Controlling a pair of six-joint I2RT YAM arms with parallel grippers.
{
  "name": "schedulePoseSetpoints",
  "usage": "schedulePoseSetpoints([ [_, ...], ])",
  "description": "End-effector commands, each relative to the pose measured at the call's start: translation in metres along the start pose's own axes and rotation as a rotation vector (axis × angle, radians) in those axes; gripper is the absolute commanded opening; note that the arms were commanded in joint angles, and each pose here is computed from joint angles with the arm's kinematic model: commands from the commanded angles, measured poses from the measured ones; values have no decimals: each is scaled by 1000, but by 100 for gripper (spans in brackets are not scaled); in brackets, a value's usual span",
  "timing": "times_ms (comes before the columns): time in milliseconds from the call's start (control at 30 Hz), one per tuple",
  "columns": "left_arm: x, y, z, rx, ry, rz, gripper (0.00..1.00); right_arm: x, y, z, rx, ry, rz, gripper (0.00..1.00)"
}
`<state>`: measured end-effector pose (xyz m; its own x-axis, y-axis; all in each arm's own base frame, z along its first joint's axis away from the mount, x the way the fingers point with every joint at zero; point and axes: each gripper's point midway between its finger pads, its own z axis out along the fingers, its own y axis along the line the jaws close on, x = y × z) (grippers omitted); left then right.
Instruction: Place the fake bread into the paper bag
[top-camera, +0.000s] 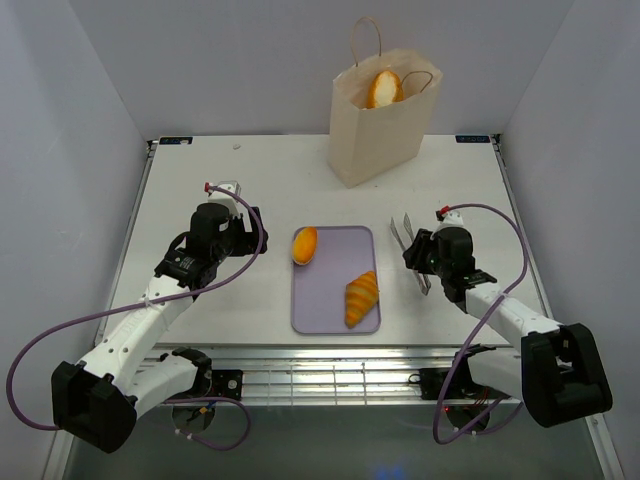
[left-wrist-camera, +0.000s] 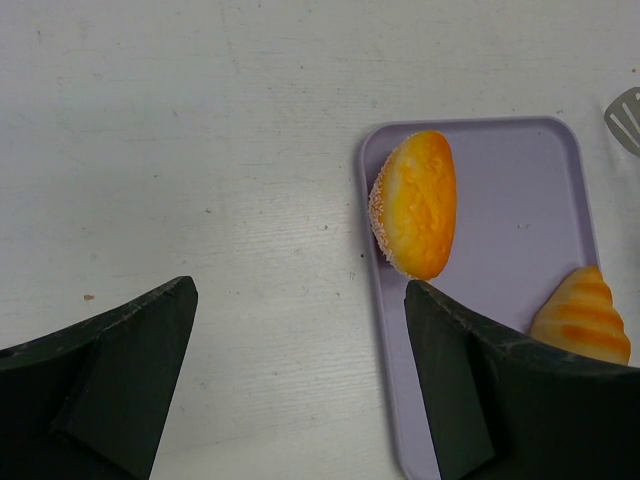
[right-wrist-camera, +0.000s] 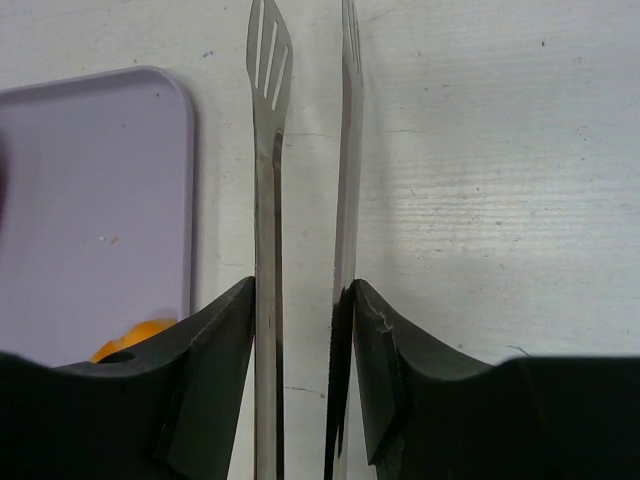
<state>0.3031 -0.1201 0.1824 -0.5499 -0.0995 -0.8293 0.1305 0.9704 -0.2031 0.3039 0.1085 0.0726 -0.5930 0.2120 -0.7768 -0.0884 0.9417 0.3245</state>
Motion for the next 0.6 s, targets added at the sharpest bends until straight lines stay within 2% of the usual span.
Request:
schedulePoseSetpoints([
  [0,-19,-10,-10,41,-52,-4,96,-18,0,5,24,-54,-24,48],
  [133,-21,-11,-12,44,-57,-4,96,-10,-1,8,35,-25,-31,50],
  [200,-20,-11,-11,44,-56,-4,96,-6,-3,9,39,-12,-30,53],
  [567,-20,-11,-12,48,-54,-4,96,11,-7,15,54,51,-28,57],
])
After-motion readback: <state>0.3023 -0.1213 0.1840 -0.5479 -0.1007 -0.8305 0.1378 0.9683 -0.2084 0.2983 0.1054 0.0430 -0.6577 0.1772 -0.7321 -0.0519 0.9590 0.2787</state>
